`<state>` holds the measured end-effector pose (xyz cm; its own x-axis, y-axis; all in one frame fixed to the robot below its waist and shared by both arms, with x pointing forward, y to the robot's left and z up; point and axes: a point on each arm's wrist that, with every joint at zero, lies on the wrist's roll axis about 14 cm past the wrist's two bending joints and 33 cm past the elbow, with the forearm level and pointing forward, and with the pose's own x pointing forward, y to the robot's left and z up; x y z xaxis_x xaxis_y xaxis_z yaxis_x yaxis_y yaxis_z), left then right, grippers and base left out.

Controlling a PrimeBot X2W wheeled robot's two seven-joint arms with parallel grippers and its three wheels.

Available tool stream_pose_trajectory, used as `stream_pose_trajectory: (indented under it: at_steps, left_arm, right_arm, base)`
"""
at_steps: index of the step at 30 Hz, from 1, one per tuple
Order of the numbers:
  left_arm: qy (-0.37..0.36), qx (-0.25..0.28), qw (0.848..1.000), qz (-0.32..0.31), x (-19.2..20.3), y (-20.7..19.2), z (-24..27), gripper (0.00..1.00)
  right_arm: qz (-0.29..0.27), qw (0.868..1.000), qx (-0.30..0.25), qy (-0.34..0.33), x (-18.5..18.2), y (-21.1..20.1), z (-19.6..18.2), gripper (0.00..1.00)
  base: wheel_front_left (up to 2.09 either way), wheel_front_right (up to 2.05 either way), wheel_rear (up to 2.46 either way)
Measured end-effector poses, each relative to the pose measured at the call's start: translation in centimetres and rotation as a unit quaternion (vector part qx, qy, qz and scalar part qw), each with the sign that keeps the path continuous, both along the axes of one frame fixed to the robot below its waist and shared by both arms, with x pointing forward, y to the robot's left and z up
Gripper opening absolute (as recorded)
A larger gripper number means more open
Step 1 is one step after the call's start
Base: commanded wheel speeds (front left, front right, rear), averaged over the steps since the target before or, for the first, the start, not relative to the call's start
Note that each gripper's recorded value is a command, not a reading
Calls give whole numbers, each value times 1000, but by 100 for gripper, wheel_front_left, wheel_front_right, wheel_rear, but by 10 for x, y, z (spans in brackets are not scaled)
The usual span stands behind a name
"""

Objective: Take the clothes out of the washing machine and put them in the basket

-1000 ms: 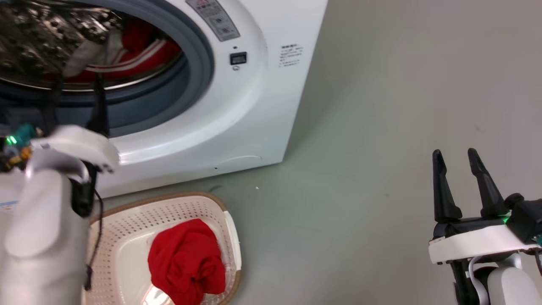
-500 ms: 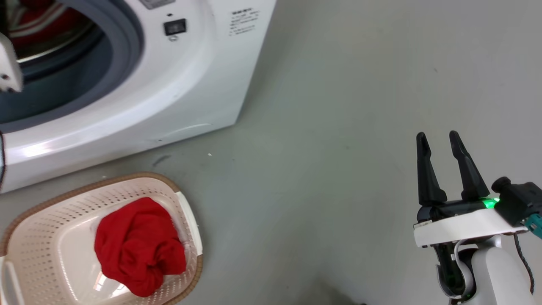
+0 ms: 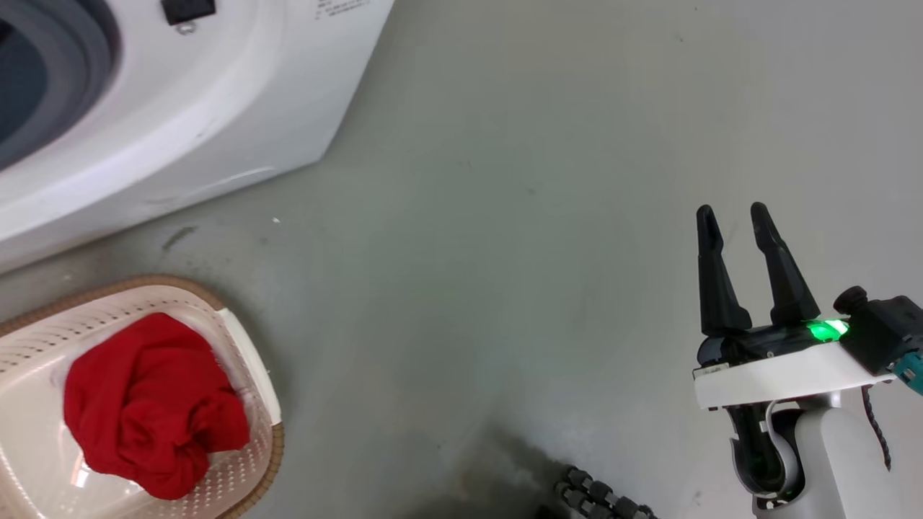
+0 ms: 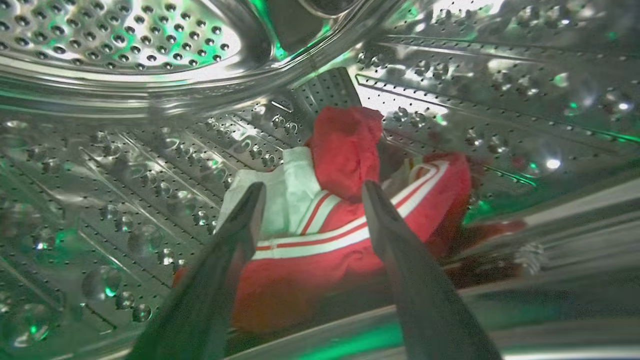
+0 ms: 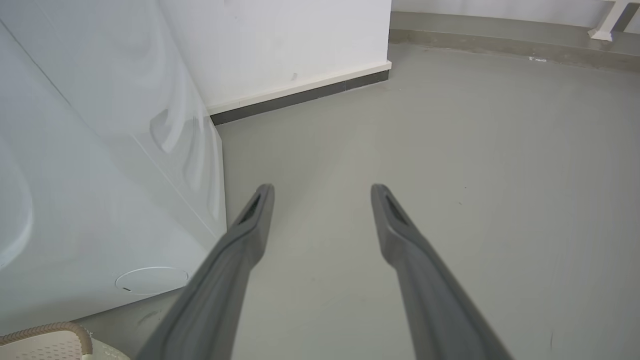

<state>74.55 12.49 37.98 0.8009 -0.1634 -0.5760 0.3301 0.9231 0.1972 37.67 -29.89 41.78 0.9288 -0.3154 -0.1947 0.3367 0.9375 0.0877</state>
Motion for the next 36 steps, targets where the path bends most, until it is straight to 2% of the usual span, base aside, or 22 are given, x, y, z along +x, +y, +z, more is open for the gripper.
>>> stream_pose_trajectory:
  at_steps: [13,25,26,28,29,36]
  left_arm:
    - [143,22,990,6,-5,-6,-77,100]
    - [145,25,989,19,-5,-8,-93,100]
    - [147,25,989,21,-5,-8,-94,84]
    - [139,26,990,27,-3,-7,-93,12]
    - [138,26,990,31,-3,-6,-93,0]
    - [88,24,995,47,8,0,-80,0]
  right_arm:
    - [-5,999,3,44,0,-1,-28,100]
    - [-8,998,11,55,1,0,-39,100]
    - [-8,998,12,55,1,1,-39,100]
    - [-8,998,12,57,0,1,-40,100]
    - [-8,998,13,57,0,1,-41,100]
    - [-9,998,13,55,0,1,-39,100]
  base:
    - [0,0,0]
    - [0,0,0]
    - [0,0,0]
    - [0,0,0]
    - [0,0,0]
    - [0,0,0]
